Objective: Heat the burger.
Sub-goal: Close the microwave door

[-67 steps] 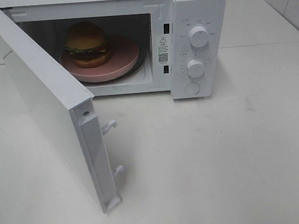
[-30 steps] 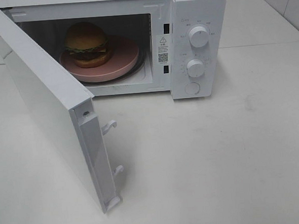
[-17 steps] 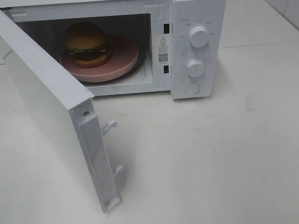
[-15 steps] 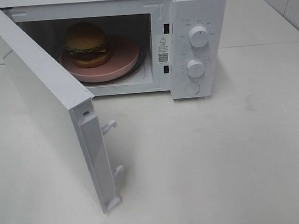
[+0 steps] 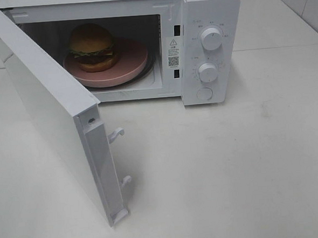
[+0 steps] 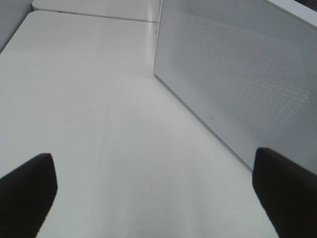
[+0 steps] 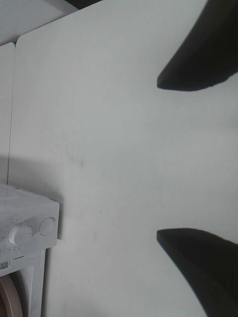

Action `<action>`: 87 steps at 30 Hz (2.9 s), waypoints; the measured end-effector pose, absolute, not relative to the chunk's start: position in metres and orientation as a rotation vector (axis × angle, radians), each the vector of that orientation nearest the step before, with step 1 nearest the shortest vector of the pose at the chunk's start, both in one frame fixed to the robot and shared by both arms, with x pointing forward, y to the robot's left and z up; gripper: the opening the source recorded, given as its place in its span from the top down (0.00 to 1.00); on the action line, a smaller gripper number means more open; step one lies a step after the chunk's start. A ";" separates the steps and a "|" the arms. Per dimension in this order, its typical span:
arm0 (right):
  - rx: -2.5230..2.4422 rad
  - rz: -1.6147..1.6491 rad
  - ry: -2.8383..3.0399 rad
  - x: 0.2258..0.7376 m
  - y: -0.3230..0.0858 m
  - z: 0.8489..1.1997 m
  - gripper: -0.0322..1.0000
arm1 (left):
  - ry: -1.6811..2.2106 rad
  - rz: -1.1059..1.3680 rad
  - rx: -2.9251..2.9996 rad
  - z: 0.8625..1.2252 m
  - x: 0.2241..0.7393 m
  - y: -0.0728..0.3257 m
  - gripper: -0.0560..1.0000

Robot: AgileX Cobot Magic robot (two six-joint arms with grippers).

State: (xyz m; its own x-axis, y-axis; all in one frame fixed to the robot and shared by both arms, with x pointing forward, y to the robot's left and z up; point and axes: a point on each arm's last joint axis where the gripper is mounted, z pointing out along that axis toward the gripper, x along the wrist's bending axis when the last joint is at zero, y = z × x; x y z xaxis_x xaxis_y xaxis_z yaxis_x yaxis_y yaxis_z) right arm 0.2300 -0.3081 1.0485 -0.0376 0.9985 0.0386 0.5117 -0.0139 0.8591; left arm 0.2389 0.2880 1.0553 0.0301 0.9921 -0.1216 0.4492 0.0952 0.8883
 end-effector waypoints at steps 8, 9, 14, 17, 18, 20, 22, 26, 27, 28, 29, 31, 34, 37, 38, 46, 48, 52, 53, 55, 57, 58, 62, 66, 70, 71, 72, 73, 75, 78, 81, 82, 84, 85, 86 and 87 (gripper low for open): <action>1.594 0.962 1.619 0.230 -0.308 1.049 0.25 | 1.592 0.785 1.503 1.061 0.256 0.289 0.03; 1.594 0.962 1.619 0.230 -0.308 1.049 0.25 | 1.596 0.787 1.500 1.063 0.261 0.290 0.05; 1.594 0.962 1.619 0.230 -0.308 1.049 0.25 | 1.585 0.824 1.465 1.070 0.278 0.293 0.15; 1.594 0.962 1.619 0.230 -0.308 1.049 0.25 | 1.576 0.848 1.443 1.073 0.287 0.295 0.23; 1.594 0.962 1.619 0.230 -0.308 1.049 0.25 | 1.576 0.855 1.439 1.074 0.291 0.295 0.27; 1.594 0.962 1.619 0.230 -0.308 1.049 0.25 | 1.574 0.867 1.430 1.075 0.298 0.296 0.34; 1.594 0.962 1.619 0.230 -0.308 1.049 0.25 | 1.578 0.870 1.427 1.076 0.305 0.297 0.43; 1.594 0.962 1.619 0.230 -0.308 1.049 0.25 | 1.582 0.881 1.410 1.073 0.319 0.299 0.68; 1.594 0.962 1.619 0.230 -0.308 1.049 0.25 | 1.584 0.886 1.398 1.069 0.326 0.300 0.83; 1.594 0.962 1.619 0.230 -0.308 1.049 0.25 | 1.584 0.886 1.398 1.069 0.326 0.300 0.83; 1.594 0.962 1.619 0.230 -0.308 1.049 0.25 | 1.586 0.890 1.394 1.067 0.330 0.301 0.88; 1.594 0.962 1.619 0.230 -0.308 1.049 0.25 | 1.583 0.902 1.392 1.062 0.336 0.302 0.94; 1.594 0.962 1.619 0.230 -0.308 1.049 0.25 | 1.549 0.946 1.387 1.057 0.345 0.303 0.95; 1.593 0.962 1.618 0.230 -0.308 1.049 0.25 | 1.518 0.988 1.375 1.051 0.354 0.305 0.95; 1.593 0.962 1.618 0.230 -0.308 1.049 0.25 | 1.505 1.013 1.358 1.046 0.359 0.306 0.95; 1.593 0.962 1.618 0.230 -0.308 1.049 0.25 | 1.465 1.125 1.277 1.030 0.373 0.313 0.95; 1.593 0.962 1.618 0.230 -0.308 1.049 0.25 | 1.460 1.148 1.259 1.025 0.376 0.314 0.95; 1.593 0.962 1.618 0.230 -0.308 1.049 0.25 | 1.475 1.169 1.226 1.014 0.384 0.317 0.95; 1.593 0.962 1.618 0.230 -0.308 1.049 0.25 | 1.475 1.169 1.226 1.014 0.384 0.317 0.95; 1.593 0.962 1.618 0.230 -0.308 1.049 0.25 | 1.465 1.179 1.215 1.009 0.391 0.318 0.95; 1.593 0.962 1.618 0.230 -0.308 1.049 0.25 | 1.431 1.188 1.226 1.008 0.396 0.317 0.95; 1.593 0.962 1.618 0.230 -0.308 1.049 0.25 | 1.409 1.190 1.239 1.007 0.399 0.316 0.95; 1.593 0.962 1.618 0.230 -0.308 1.049 0.25 | 1.366 1.165 1.290 1.002 0.407 0.312 0.95; 1.593 0.962 1.618 0.230 -0.308 1.049 0.25 | 1.354 1.074 1.343 0.988 0.420 0.306 0.95; 1.593 0.962 1.618 0.230 -0.308 1.049 0.25 | 1.323 1.053 1.364 0.983 0.425 0.303 0.95; 1.593 0.962 1.618 0.230 -0.308 1.049 0.25 | 1.303 1.041 1.382 0.978 0.429 0.302 0.95; 1.593 0.962 1.618 0.230 -0.308 1.049 0.25 | 1.290 1.036 1.392 0.976 0.431 0.301 0.95; 1.593 0.962 1.618 0.230 -0.308 1.049 0.25 | 1.290 1.036 1.392 0.976 0.431 0.301 0.95; 1.593 0.962 1.618 0.230 -0.308 1.049 0.25 | 1.266 1.026 1.405 0.973 0.434 0.299 0.95; 1.593 0.962 1.618 0.230 -0.308 1.049 0.25 | 1.225 1.007 1.419 0.968 0.439 0.296 0.95; 1.593 0.962 1.618 0.230 -0.308 1.049 0.25 | 1.199 0.970 1.440 0.961 0.443 0.290 0.95; 1.593 0.962 1.618 0.230 -0.308 1.049 0.25 | 1.181 0.937 1.454 0.957 0.444 0.284 0.95; 1.593 0.962 1.618 0.230 -0.308 1.049 0.25 | 1.160 0.903 1.479 0.953 0.446 0.276 0.95; 1.593 0.962 1.618 0.230 -0.308 1.049 0.25 | 1.155 0.892 1.490 0.951 0.447 0.273 0.95; 1.593 0.962 1.618 0.230 -0.308 1.049 0.25 | 1.155 0.892 1.490 0.951 0.447 0.273 0.95; 1.593 0.962 1.618 0.230 -0.308 1.049 0.25 | 1.155 0.878 1.487 0.949 0.448 0.267 0.95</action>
State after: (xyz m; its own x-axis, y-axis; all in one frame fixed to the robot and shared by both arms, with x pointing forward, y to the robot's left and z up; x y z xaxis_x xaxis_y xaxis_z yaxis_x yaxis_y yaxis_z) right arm 0.2300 -0.3081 1.0486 -0.0377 0.9985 0.0386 0.5108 -0.0140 0.8596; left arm 0.4477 0.2671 0.9486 0.2757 0.9605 -0.0371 0.2214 -0.0259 0.9748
